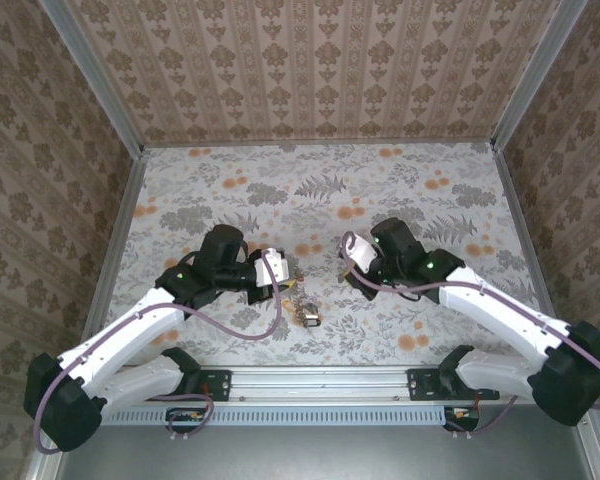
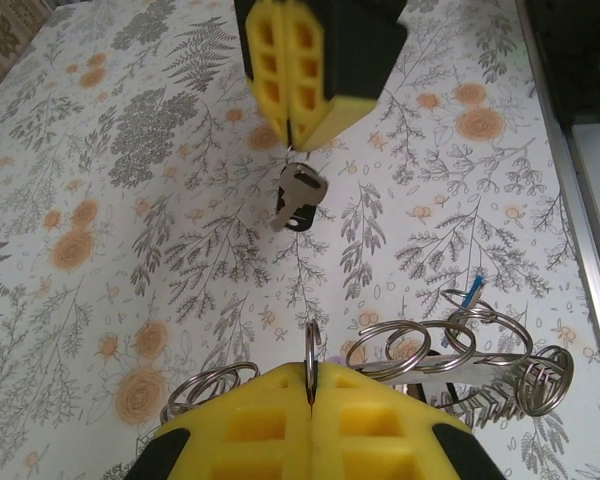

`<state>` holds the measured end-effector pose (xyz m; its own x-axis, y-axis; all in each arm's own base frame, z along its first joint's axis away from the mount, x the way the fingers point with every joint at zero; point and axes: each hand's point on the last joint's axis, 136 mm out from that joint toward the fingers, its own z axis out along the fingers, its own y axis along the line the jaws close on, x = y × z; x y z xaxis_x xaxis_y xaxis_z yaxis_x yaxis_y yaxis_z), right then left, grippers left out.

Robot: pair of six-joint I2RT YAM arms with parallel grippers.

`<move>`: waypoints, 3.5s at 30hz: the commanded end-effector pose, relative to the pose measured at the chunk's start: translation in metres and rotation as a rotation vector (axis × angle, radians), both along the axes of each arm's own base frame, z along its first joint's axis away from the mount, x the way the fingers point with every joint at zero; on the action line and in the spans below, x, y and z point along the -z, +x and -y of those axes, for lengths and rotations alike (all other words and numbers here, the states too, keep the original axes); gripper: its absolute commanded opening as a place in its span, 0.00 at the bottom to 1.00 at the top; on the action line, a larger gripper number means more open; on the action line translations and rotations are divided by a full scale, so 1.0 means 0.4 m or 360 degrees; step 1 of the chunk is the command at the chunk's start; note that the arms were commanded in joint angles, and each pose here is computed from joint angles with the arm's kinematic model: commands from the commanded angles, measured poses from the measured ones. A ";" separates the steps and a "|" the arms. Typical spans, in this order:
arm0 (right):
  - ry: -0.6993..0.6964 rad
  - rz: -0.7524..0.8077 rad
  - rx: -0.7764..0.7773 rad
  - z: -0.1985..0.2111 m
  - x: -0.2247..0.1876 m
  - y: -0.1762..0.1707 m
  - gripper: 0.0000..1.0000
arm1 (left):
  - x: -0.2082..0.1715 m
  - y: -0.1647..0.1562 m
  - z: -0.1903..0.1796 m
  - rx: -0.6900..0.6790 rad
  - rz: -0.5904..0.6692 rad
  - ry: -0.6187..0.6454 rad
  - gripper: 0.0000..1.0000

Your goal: Put the keys on the keyring

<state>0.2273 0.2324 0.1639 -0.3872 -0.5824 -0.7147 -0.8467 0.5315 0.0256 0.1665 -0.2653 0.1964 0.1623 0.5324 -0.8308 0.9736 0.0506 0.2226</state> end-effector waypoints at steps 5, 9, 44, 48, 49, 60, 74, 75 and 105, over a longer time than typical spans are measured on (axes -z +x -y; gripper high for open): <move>0.0282 0.0145 -0.0210 -0.112 -0.132 -0.066 0.00 | -0.097 0.014 0.005 0.0008 0.0227 -0.0128 0.00; 0.0315 0.0186 -0.0308 -0.153 -0.178 -0.089 0.00 | -0.102 0.015 0.008 -0.0001 0.0218 -0.0154 0.00; 0.0336 0.0213 -0.0030 -0.229 -0.200 -0.009 0.00 | -0.099 0.007 0.021 0.0007 0.0112 -0.0198 0.00; 0.0295 0.0186 0.0013 -0.216 -0.181 -0.002 0.00 | -0.105 0.007 0.020 0.0003 0.0120 -0.0212 0.00; 0.0291 0.0180 0.0023 -0.212 -0.177 -0.001 0.00 | -0.109 0.009 0.019 -0.0002 0.0126 -0.0219 0.00; 0.0285 0.0109 0.0128 -0.186 -0.152 0.018 0.00 | -0.124 0.012 0.022 -0.0010 0.0129 -0.0257 0.00; 0.0293 0.0006 0.0244 -0.172 -0.133 0.038 0.00 | -0.144 0.018 0.024 -0.0035 0.0134 -0.0295 0.00; 0.0293 0.0000 0.0248 -0.172 -0.132 0.038 0.00 | -0.148 0.021 0.024 -0.0046 0.0135 -0.0303 0.00; 0.0388 -0.0183 0.0615 -0.156 -0.147 0.056 0.00 | -0.129 0.074 0.059 -0.0201 -0.0153 -0.0248 0.00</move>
